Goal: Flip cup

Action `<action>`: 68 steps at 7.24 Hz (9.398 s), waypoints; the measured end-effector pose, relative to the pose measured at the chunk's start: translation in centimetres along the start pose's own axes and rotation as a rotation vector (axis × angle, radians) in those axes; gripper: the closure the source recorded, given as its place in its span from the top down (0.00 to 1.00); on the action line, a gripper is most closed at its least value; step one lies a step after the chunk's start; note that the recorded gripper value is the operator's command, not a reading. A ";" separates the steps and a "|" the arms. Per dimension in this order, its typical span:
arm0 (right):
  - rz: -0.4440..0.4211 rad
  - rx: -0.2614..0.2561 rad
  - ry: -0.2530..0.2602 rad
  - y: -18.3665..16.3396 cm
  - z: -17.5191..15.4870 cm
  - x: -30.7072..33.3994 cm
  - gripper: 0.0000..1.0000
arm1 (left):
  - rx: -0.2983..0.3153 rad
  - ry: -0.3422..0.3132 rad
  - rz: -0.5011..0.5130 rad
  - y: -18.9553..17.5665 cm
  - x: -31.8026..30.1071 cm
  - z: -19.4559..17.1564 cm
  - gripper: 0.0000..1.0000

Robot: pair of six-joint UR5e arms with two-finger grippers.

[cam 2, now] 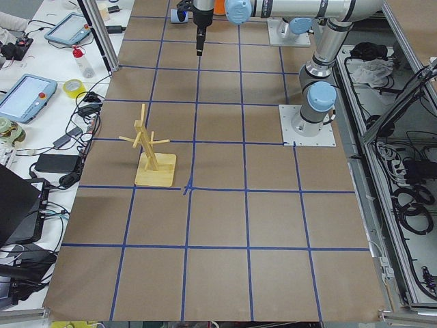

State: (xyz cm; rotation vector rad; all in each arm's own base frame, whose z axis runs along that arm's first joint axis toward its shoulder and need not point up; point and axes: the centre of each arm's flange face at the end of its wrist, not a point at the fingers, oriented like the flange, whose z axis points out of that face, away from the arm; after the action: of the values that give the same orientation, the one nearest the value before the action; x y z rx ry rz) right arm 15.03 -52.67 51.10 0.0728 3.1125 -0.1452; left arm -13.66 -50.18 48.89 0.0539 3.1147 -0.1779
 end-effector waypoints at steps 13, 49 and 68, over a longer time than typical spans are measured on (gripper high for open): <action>0.035 -0.022 0.009 -11.7 16.0 9.8 1.00 | 0.000 0.002 0.000 0.0 0.0 0.0 1.00; -1.636 0.004 -0.038 -1.4 32.8 -26.0 1.00 | 0.003 0.004 0.000 0.1 0.0 -0.2 1.00; -0.302 -0.023 0.025 3.4 -1.6 -1.5 1.00 | -0.125 0.858 -0.160 -5.3 -1.1 27.6 1.00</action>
State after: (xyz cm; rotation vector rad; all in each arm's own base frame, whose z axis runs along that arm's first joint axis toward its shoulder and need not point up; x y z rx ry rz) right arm 16.62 -49.20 52.40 -0.4001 3.1278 -0.1143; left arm -12.26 -58.65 22.09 -0.1684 3.9787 0.0651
